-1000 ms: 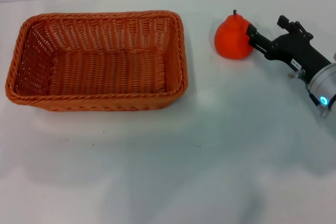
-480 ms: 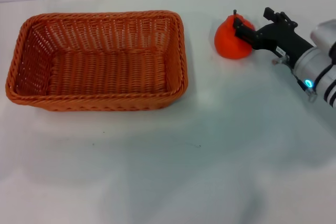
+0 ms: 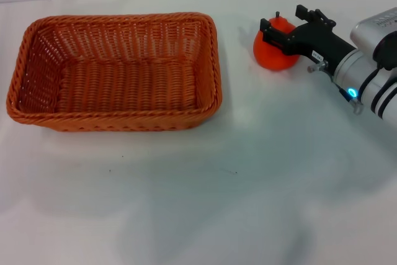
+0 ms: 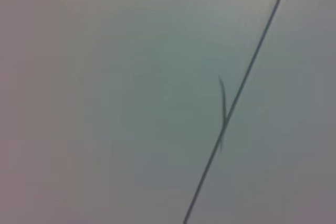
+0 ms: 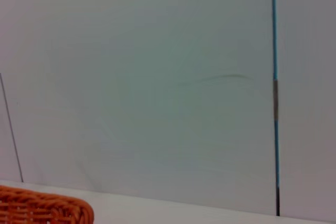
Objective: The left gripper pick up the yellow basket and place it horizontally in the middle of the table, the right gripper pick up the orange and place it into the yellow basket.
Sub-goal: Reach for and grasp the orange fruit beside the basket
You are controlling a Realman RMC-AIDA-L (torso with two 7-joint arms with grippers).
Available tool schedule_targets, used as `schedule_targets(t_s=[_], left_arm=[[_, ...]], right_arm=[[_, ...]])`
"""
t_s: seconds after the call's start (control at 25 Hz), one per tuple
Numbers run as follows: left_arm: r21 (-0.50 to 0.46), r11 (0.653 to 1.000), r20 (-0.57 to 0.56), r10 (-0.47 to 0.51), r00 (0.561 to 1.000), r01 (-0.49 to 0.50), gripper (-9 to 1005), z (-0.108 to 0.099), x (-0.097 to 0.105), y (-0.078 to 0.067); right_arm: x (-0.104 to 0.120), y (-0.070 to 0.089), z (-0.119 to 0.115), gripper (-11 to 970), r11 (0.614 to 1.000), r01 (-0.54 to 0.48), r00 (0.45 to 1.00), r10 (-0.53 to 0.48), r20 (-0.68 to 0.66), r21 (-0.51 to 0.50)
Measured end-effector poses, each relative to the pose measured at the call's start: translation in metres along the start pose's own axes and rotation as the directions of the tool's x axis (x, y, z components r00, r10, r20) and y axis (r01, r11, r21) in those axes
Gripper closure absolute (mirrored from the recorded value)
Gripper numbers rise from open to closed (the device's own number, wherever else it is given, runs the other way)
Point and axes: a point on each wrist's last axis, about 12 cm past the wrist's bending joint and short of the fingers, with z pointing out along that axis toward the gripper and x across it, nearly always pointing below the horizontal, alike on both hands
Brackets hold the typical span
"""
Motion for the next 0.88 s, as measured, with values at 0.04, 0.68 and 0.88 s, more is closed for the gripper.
schedule_targets(t_s=[0.04, 0.68, 0.88], left_arm=[[0.004, 1.000, -0.003, 0.001, 1.000, -0.001, 104, 0.0007, 0.0007, -0.0009], [0.011, 1.000, -0.006, 0.004, 1.000, -0.004, 105, 0.0018, 0.0016, -0.0022], [0.008, 1.000, -0.007, 0.004, 1.000, -0.004, 104, -0.0004, 0.0020, -0.0015]], right_arm=[[-0.0003, -0.0005, 0.0004, 28, 1.000, 0.002, 1.000, -0.002, 0.004, 0.001], [-0.0051, -0.0021, 0.0039, 47, 1.000, -0.009, 0.998, 0.010, 0.058, -0.010], [-0.0057, -0.0013, 0.0042, 59, 1.000, -0.011, 0.998, 0.012, 0.065, -0.018]])
